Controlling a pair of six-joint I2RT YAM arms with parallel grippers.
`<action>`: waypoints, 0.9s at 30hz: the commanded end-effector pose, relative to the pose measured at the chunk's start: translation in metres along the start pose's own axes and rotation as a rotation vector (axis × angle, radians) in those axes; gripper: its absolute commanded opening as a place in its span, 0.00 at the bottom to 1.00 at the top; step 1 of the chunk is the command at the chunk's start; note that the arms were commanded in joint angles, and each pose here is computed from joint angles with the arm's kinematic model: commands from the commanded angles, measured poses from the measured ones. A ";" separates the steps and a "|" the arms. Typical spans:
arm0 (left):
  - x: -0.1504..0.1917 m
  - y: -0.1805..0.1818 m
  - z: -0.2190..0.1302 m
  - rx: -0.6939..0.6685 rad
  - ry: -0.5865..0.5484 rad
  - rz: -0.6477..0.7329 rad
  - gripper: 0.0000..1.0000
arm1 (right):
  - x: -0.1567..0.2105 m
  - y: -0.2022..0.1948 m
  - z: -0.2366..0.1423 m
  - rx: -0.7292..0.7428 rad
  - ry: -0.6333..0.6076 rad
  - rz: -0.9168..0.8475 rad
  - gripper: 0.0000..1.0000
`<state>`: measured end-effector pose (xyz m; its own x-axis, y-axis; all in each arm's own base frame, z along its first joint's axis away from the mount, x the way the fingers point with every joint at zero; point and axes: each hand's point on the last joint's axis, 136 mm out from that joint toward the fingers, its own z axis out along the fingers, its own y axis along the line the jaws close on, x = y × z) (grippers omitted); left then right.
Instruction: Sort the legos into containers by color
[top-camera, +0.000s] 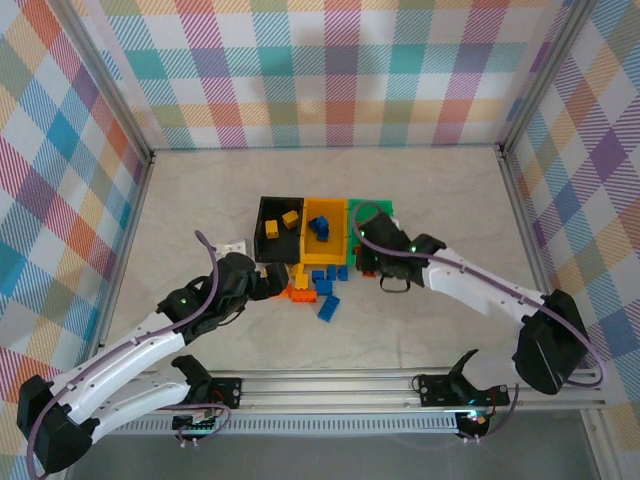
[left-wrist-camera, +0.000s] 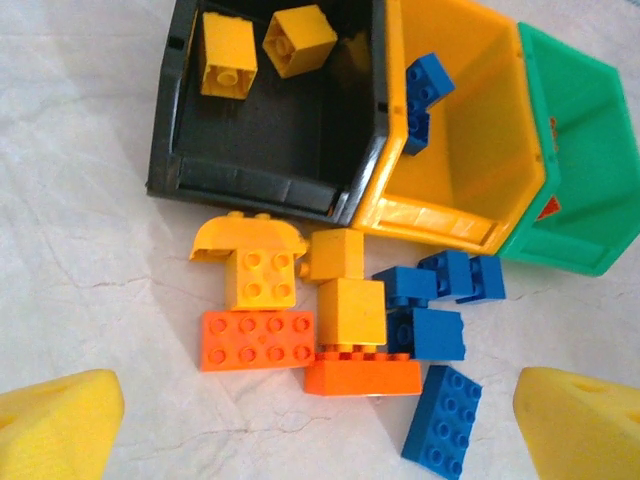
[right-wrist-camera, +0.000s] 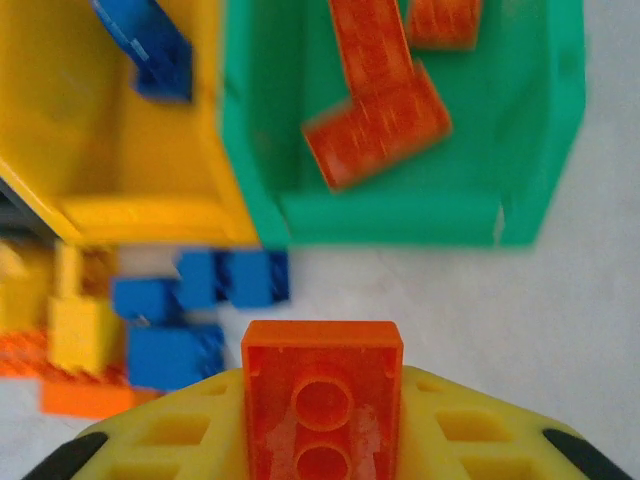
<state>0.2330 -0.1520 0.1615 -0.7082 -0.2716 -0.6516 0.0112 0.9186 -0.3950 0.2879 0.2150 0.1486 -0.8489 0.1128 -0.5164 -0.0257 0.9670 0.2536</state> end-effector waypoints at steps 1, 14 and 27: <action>0.014 0.008 0.000 -0.010 0.042 0.020 1.00 | -0.034 0.003 0.017 0.039 -0.040 -0.134 0.36; 0.032 0.019 0.003 -0.033 0.097 0.041 1.00 | -0.105 -0.015 0.083 0.197 -0.051 -0.086 0.47; 0.068 -0.036 0.023 0.084 0.238 0.233 0.93 | -0.086 -0.004 0.032 -0.009 -0.111 0.025 0.76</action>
<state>0.2060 -0.1793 0.1125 -0.8302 -0.0761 -0.5523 0.1289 0.9376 -0.3229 0.3890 0.2029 0.1520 -0.8014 0.1016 -0.5894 -0.0038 0.9846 0.1748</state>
